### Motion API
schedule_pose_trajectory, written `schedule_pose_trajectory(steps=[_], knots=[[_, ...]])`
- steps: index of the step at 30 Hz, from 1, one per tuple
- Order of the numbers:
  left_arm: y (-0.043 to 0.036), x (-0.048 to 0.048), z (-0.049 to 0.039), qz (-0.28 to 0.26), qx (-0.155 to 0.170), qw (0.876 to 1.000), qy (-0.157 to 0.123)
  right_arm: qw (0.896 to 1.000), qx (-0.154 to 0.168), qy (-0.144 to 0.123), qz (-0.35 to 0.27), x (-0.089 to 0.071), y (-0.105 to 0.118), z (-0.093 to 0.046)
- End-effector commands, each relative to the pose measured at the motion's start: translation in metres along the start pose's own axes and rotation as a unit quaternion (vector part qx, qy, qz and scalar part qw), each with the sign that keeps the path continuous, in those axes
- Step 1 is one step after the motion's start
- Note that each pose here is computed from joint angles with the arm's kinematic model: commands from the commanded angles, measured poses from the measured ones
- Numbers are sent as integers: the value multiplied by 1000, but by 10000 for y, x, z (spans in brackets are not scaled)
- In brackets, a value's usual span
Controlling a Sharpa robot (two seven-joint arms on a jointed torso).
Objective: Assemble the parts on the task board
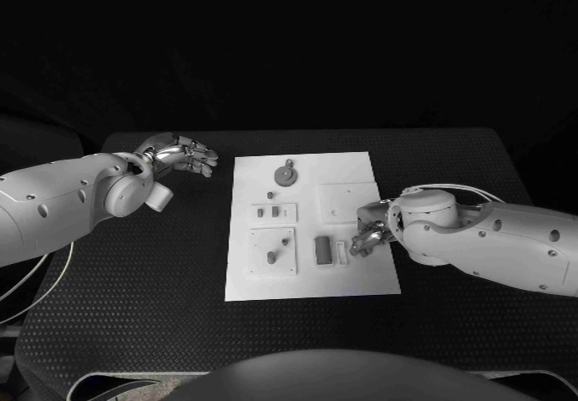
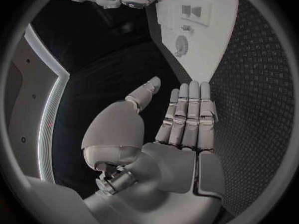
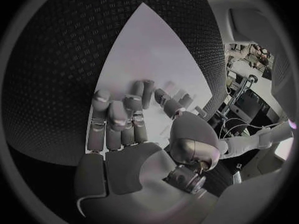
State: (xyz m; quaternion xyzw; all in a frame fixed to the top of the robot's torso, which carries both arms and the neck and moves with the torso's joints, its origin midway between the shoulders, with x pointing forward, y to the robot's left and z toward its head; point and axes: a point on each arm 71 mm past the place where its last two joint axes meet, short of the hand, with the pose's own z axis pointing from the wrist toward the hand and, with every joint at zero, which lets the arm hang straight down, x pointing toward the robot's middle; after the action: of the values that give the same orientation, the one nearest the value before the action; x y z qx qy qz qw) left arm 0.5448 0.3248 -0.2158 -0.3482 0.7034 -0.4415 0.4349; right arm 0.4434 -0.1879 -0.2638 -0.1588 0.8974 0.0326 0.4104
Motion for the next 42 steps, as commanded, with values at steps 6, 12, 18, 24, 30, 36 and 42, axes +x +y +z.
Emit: schedule_pose_trajectory(steps=[6, 12, 18, 24, 30, 36, 42], knots=[[-21, 32, 11, -4, 5, 1000, 8, 996, 50, 27, -66, 134, -71, 114], [-24, 40, 17, -4, 5, 1000, 9, 997, 46, 40, -56, 151, -43, 160], [-21, 35, 15, -4, 4, 1000, 9, 997, 43, 59, -38, 189, -71, 169], [-22, 41, 19, -4, 4, 1000, 9, 997, 40, 68, -16, 215, -96, 158], [-20, 37, 18, -4, 3, 1000, 9, 996, 37, 81, 12, 253, -133, 144], [-19, 37, 18, -4, 3, 1000, 8, 997, 37, 68, 27, 249, -154, 132], [-19, 39, 20, -4, 2, 1000, 9, 997, 32, 39, 51, 237, -182, 78]])
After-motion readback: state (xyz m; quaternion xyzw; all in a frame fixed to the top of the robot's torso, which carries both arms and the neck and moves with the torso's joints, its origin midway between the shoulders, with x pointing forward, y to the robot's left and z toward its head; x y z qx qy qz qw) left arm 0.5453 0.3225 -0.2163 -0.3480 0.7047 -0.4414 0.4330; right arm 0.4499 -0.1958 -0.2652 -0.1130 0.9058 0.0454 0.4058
